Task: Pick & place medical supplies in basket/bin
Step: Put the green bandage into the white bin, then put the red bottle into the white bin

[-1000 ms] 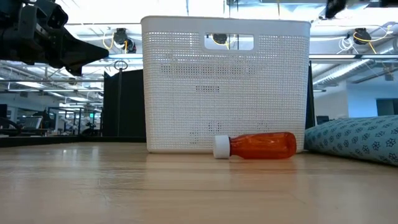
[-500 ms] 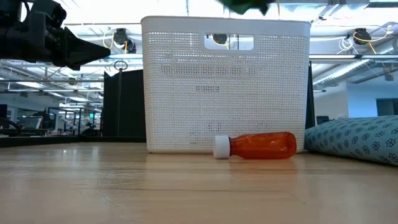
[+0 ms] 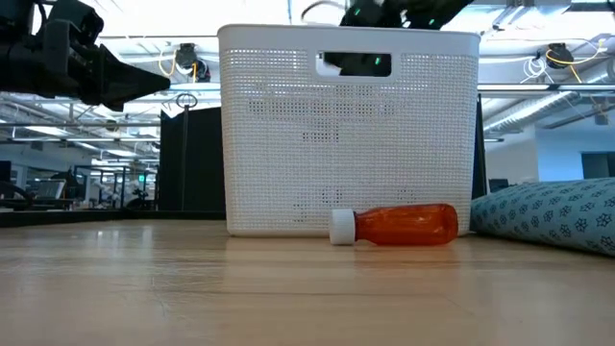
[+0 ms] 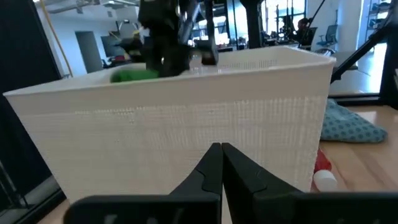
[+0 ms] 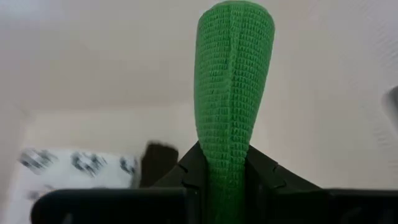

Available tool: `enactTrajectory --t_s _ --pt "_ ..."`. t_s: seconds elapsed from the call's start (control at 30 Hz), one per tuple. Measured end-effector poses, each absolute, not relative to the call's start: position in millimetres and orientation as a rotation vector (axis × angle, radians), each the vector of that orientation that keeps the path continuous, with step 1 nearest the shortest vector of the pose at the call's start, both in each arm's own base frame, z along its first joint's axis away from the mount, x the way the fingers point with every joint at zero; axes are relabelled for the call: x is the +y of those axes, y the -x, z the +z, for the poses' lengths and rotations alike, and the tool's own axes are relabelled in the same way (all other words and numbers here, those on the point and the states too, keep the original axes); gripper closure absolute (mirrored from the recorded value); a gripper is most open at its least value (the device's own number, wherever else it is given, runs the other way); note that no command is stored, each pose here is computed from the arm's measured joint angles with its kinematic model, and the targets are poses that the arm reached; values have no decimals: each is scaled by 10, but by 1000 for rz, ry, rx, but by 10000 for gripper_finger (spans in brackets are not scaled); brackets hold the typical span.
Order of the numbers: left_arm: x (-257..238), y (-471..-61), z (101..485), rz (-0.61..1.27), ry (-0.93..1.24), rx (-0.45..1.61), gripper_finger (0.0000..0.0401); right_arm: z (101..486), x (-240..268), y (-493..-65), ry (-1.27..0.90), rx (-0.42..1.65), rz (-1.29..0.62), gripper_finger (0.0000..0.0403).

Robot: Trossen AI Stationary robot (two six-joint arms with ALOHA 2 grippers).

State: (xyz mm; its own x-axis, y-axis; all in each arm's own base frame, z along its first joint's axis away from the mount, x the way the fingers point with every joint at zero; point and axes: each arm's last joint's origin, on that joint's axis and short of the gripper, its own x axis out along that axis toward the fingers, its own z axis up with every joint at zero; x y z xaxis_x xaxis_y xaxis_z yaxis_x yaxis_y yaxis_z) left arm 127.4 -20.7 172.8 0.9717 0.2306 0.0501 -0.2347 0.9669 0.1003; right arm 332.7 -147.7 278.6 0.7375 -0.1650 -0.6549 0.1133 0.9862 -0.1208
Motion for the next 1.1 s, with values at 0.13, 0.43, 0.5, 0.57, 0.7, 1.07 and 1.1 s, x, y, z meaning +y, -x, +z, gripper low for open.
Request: enactTrajectory --t_s 0.13,0.43,0.5,0.57,0.7,1.07,1.1 --pt "-207 -1274 1710 231 -91 -23 392 2475 -1536 -3431 96 838 -139 355" --pt "-208 -1275 1688 230 -40 -8 376 2069 -1616 -3478 95 1015 -139 355" --pt "-208 -1275 1689 230 -35 -9 375 2054 -1631 -3461 87 1030 -140 355" --pt "-208 -1275 1688 229 -32 -9 375 2073 -1637 -3468 91 1014 -147 351" --pt "-208 -1275 1688 229 -29 -10 375 2163 -1616 -3443 103 993 -144 306" --pt "-208 -1275 1689 229 -35 -10 375 2732 -1450 -3222 71 862 -205 156" --pt "-208 -1275 1689 229 -38 -10 375 2797 -1415 -3192 82 852 -213 152"
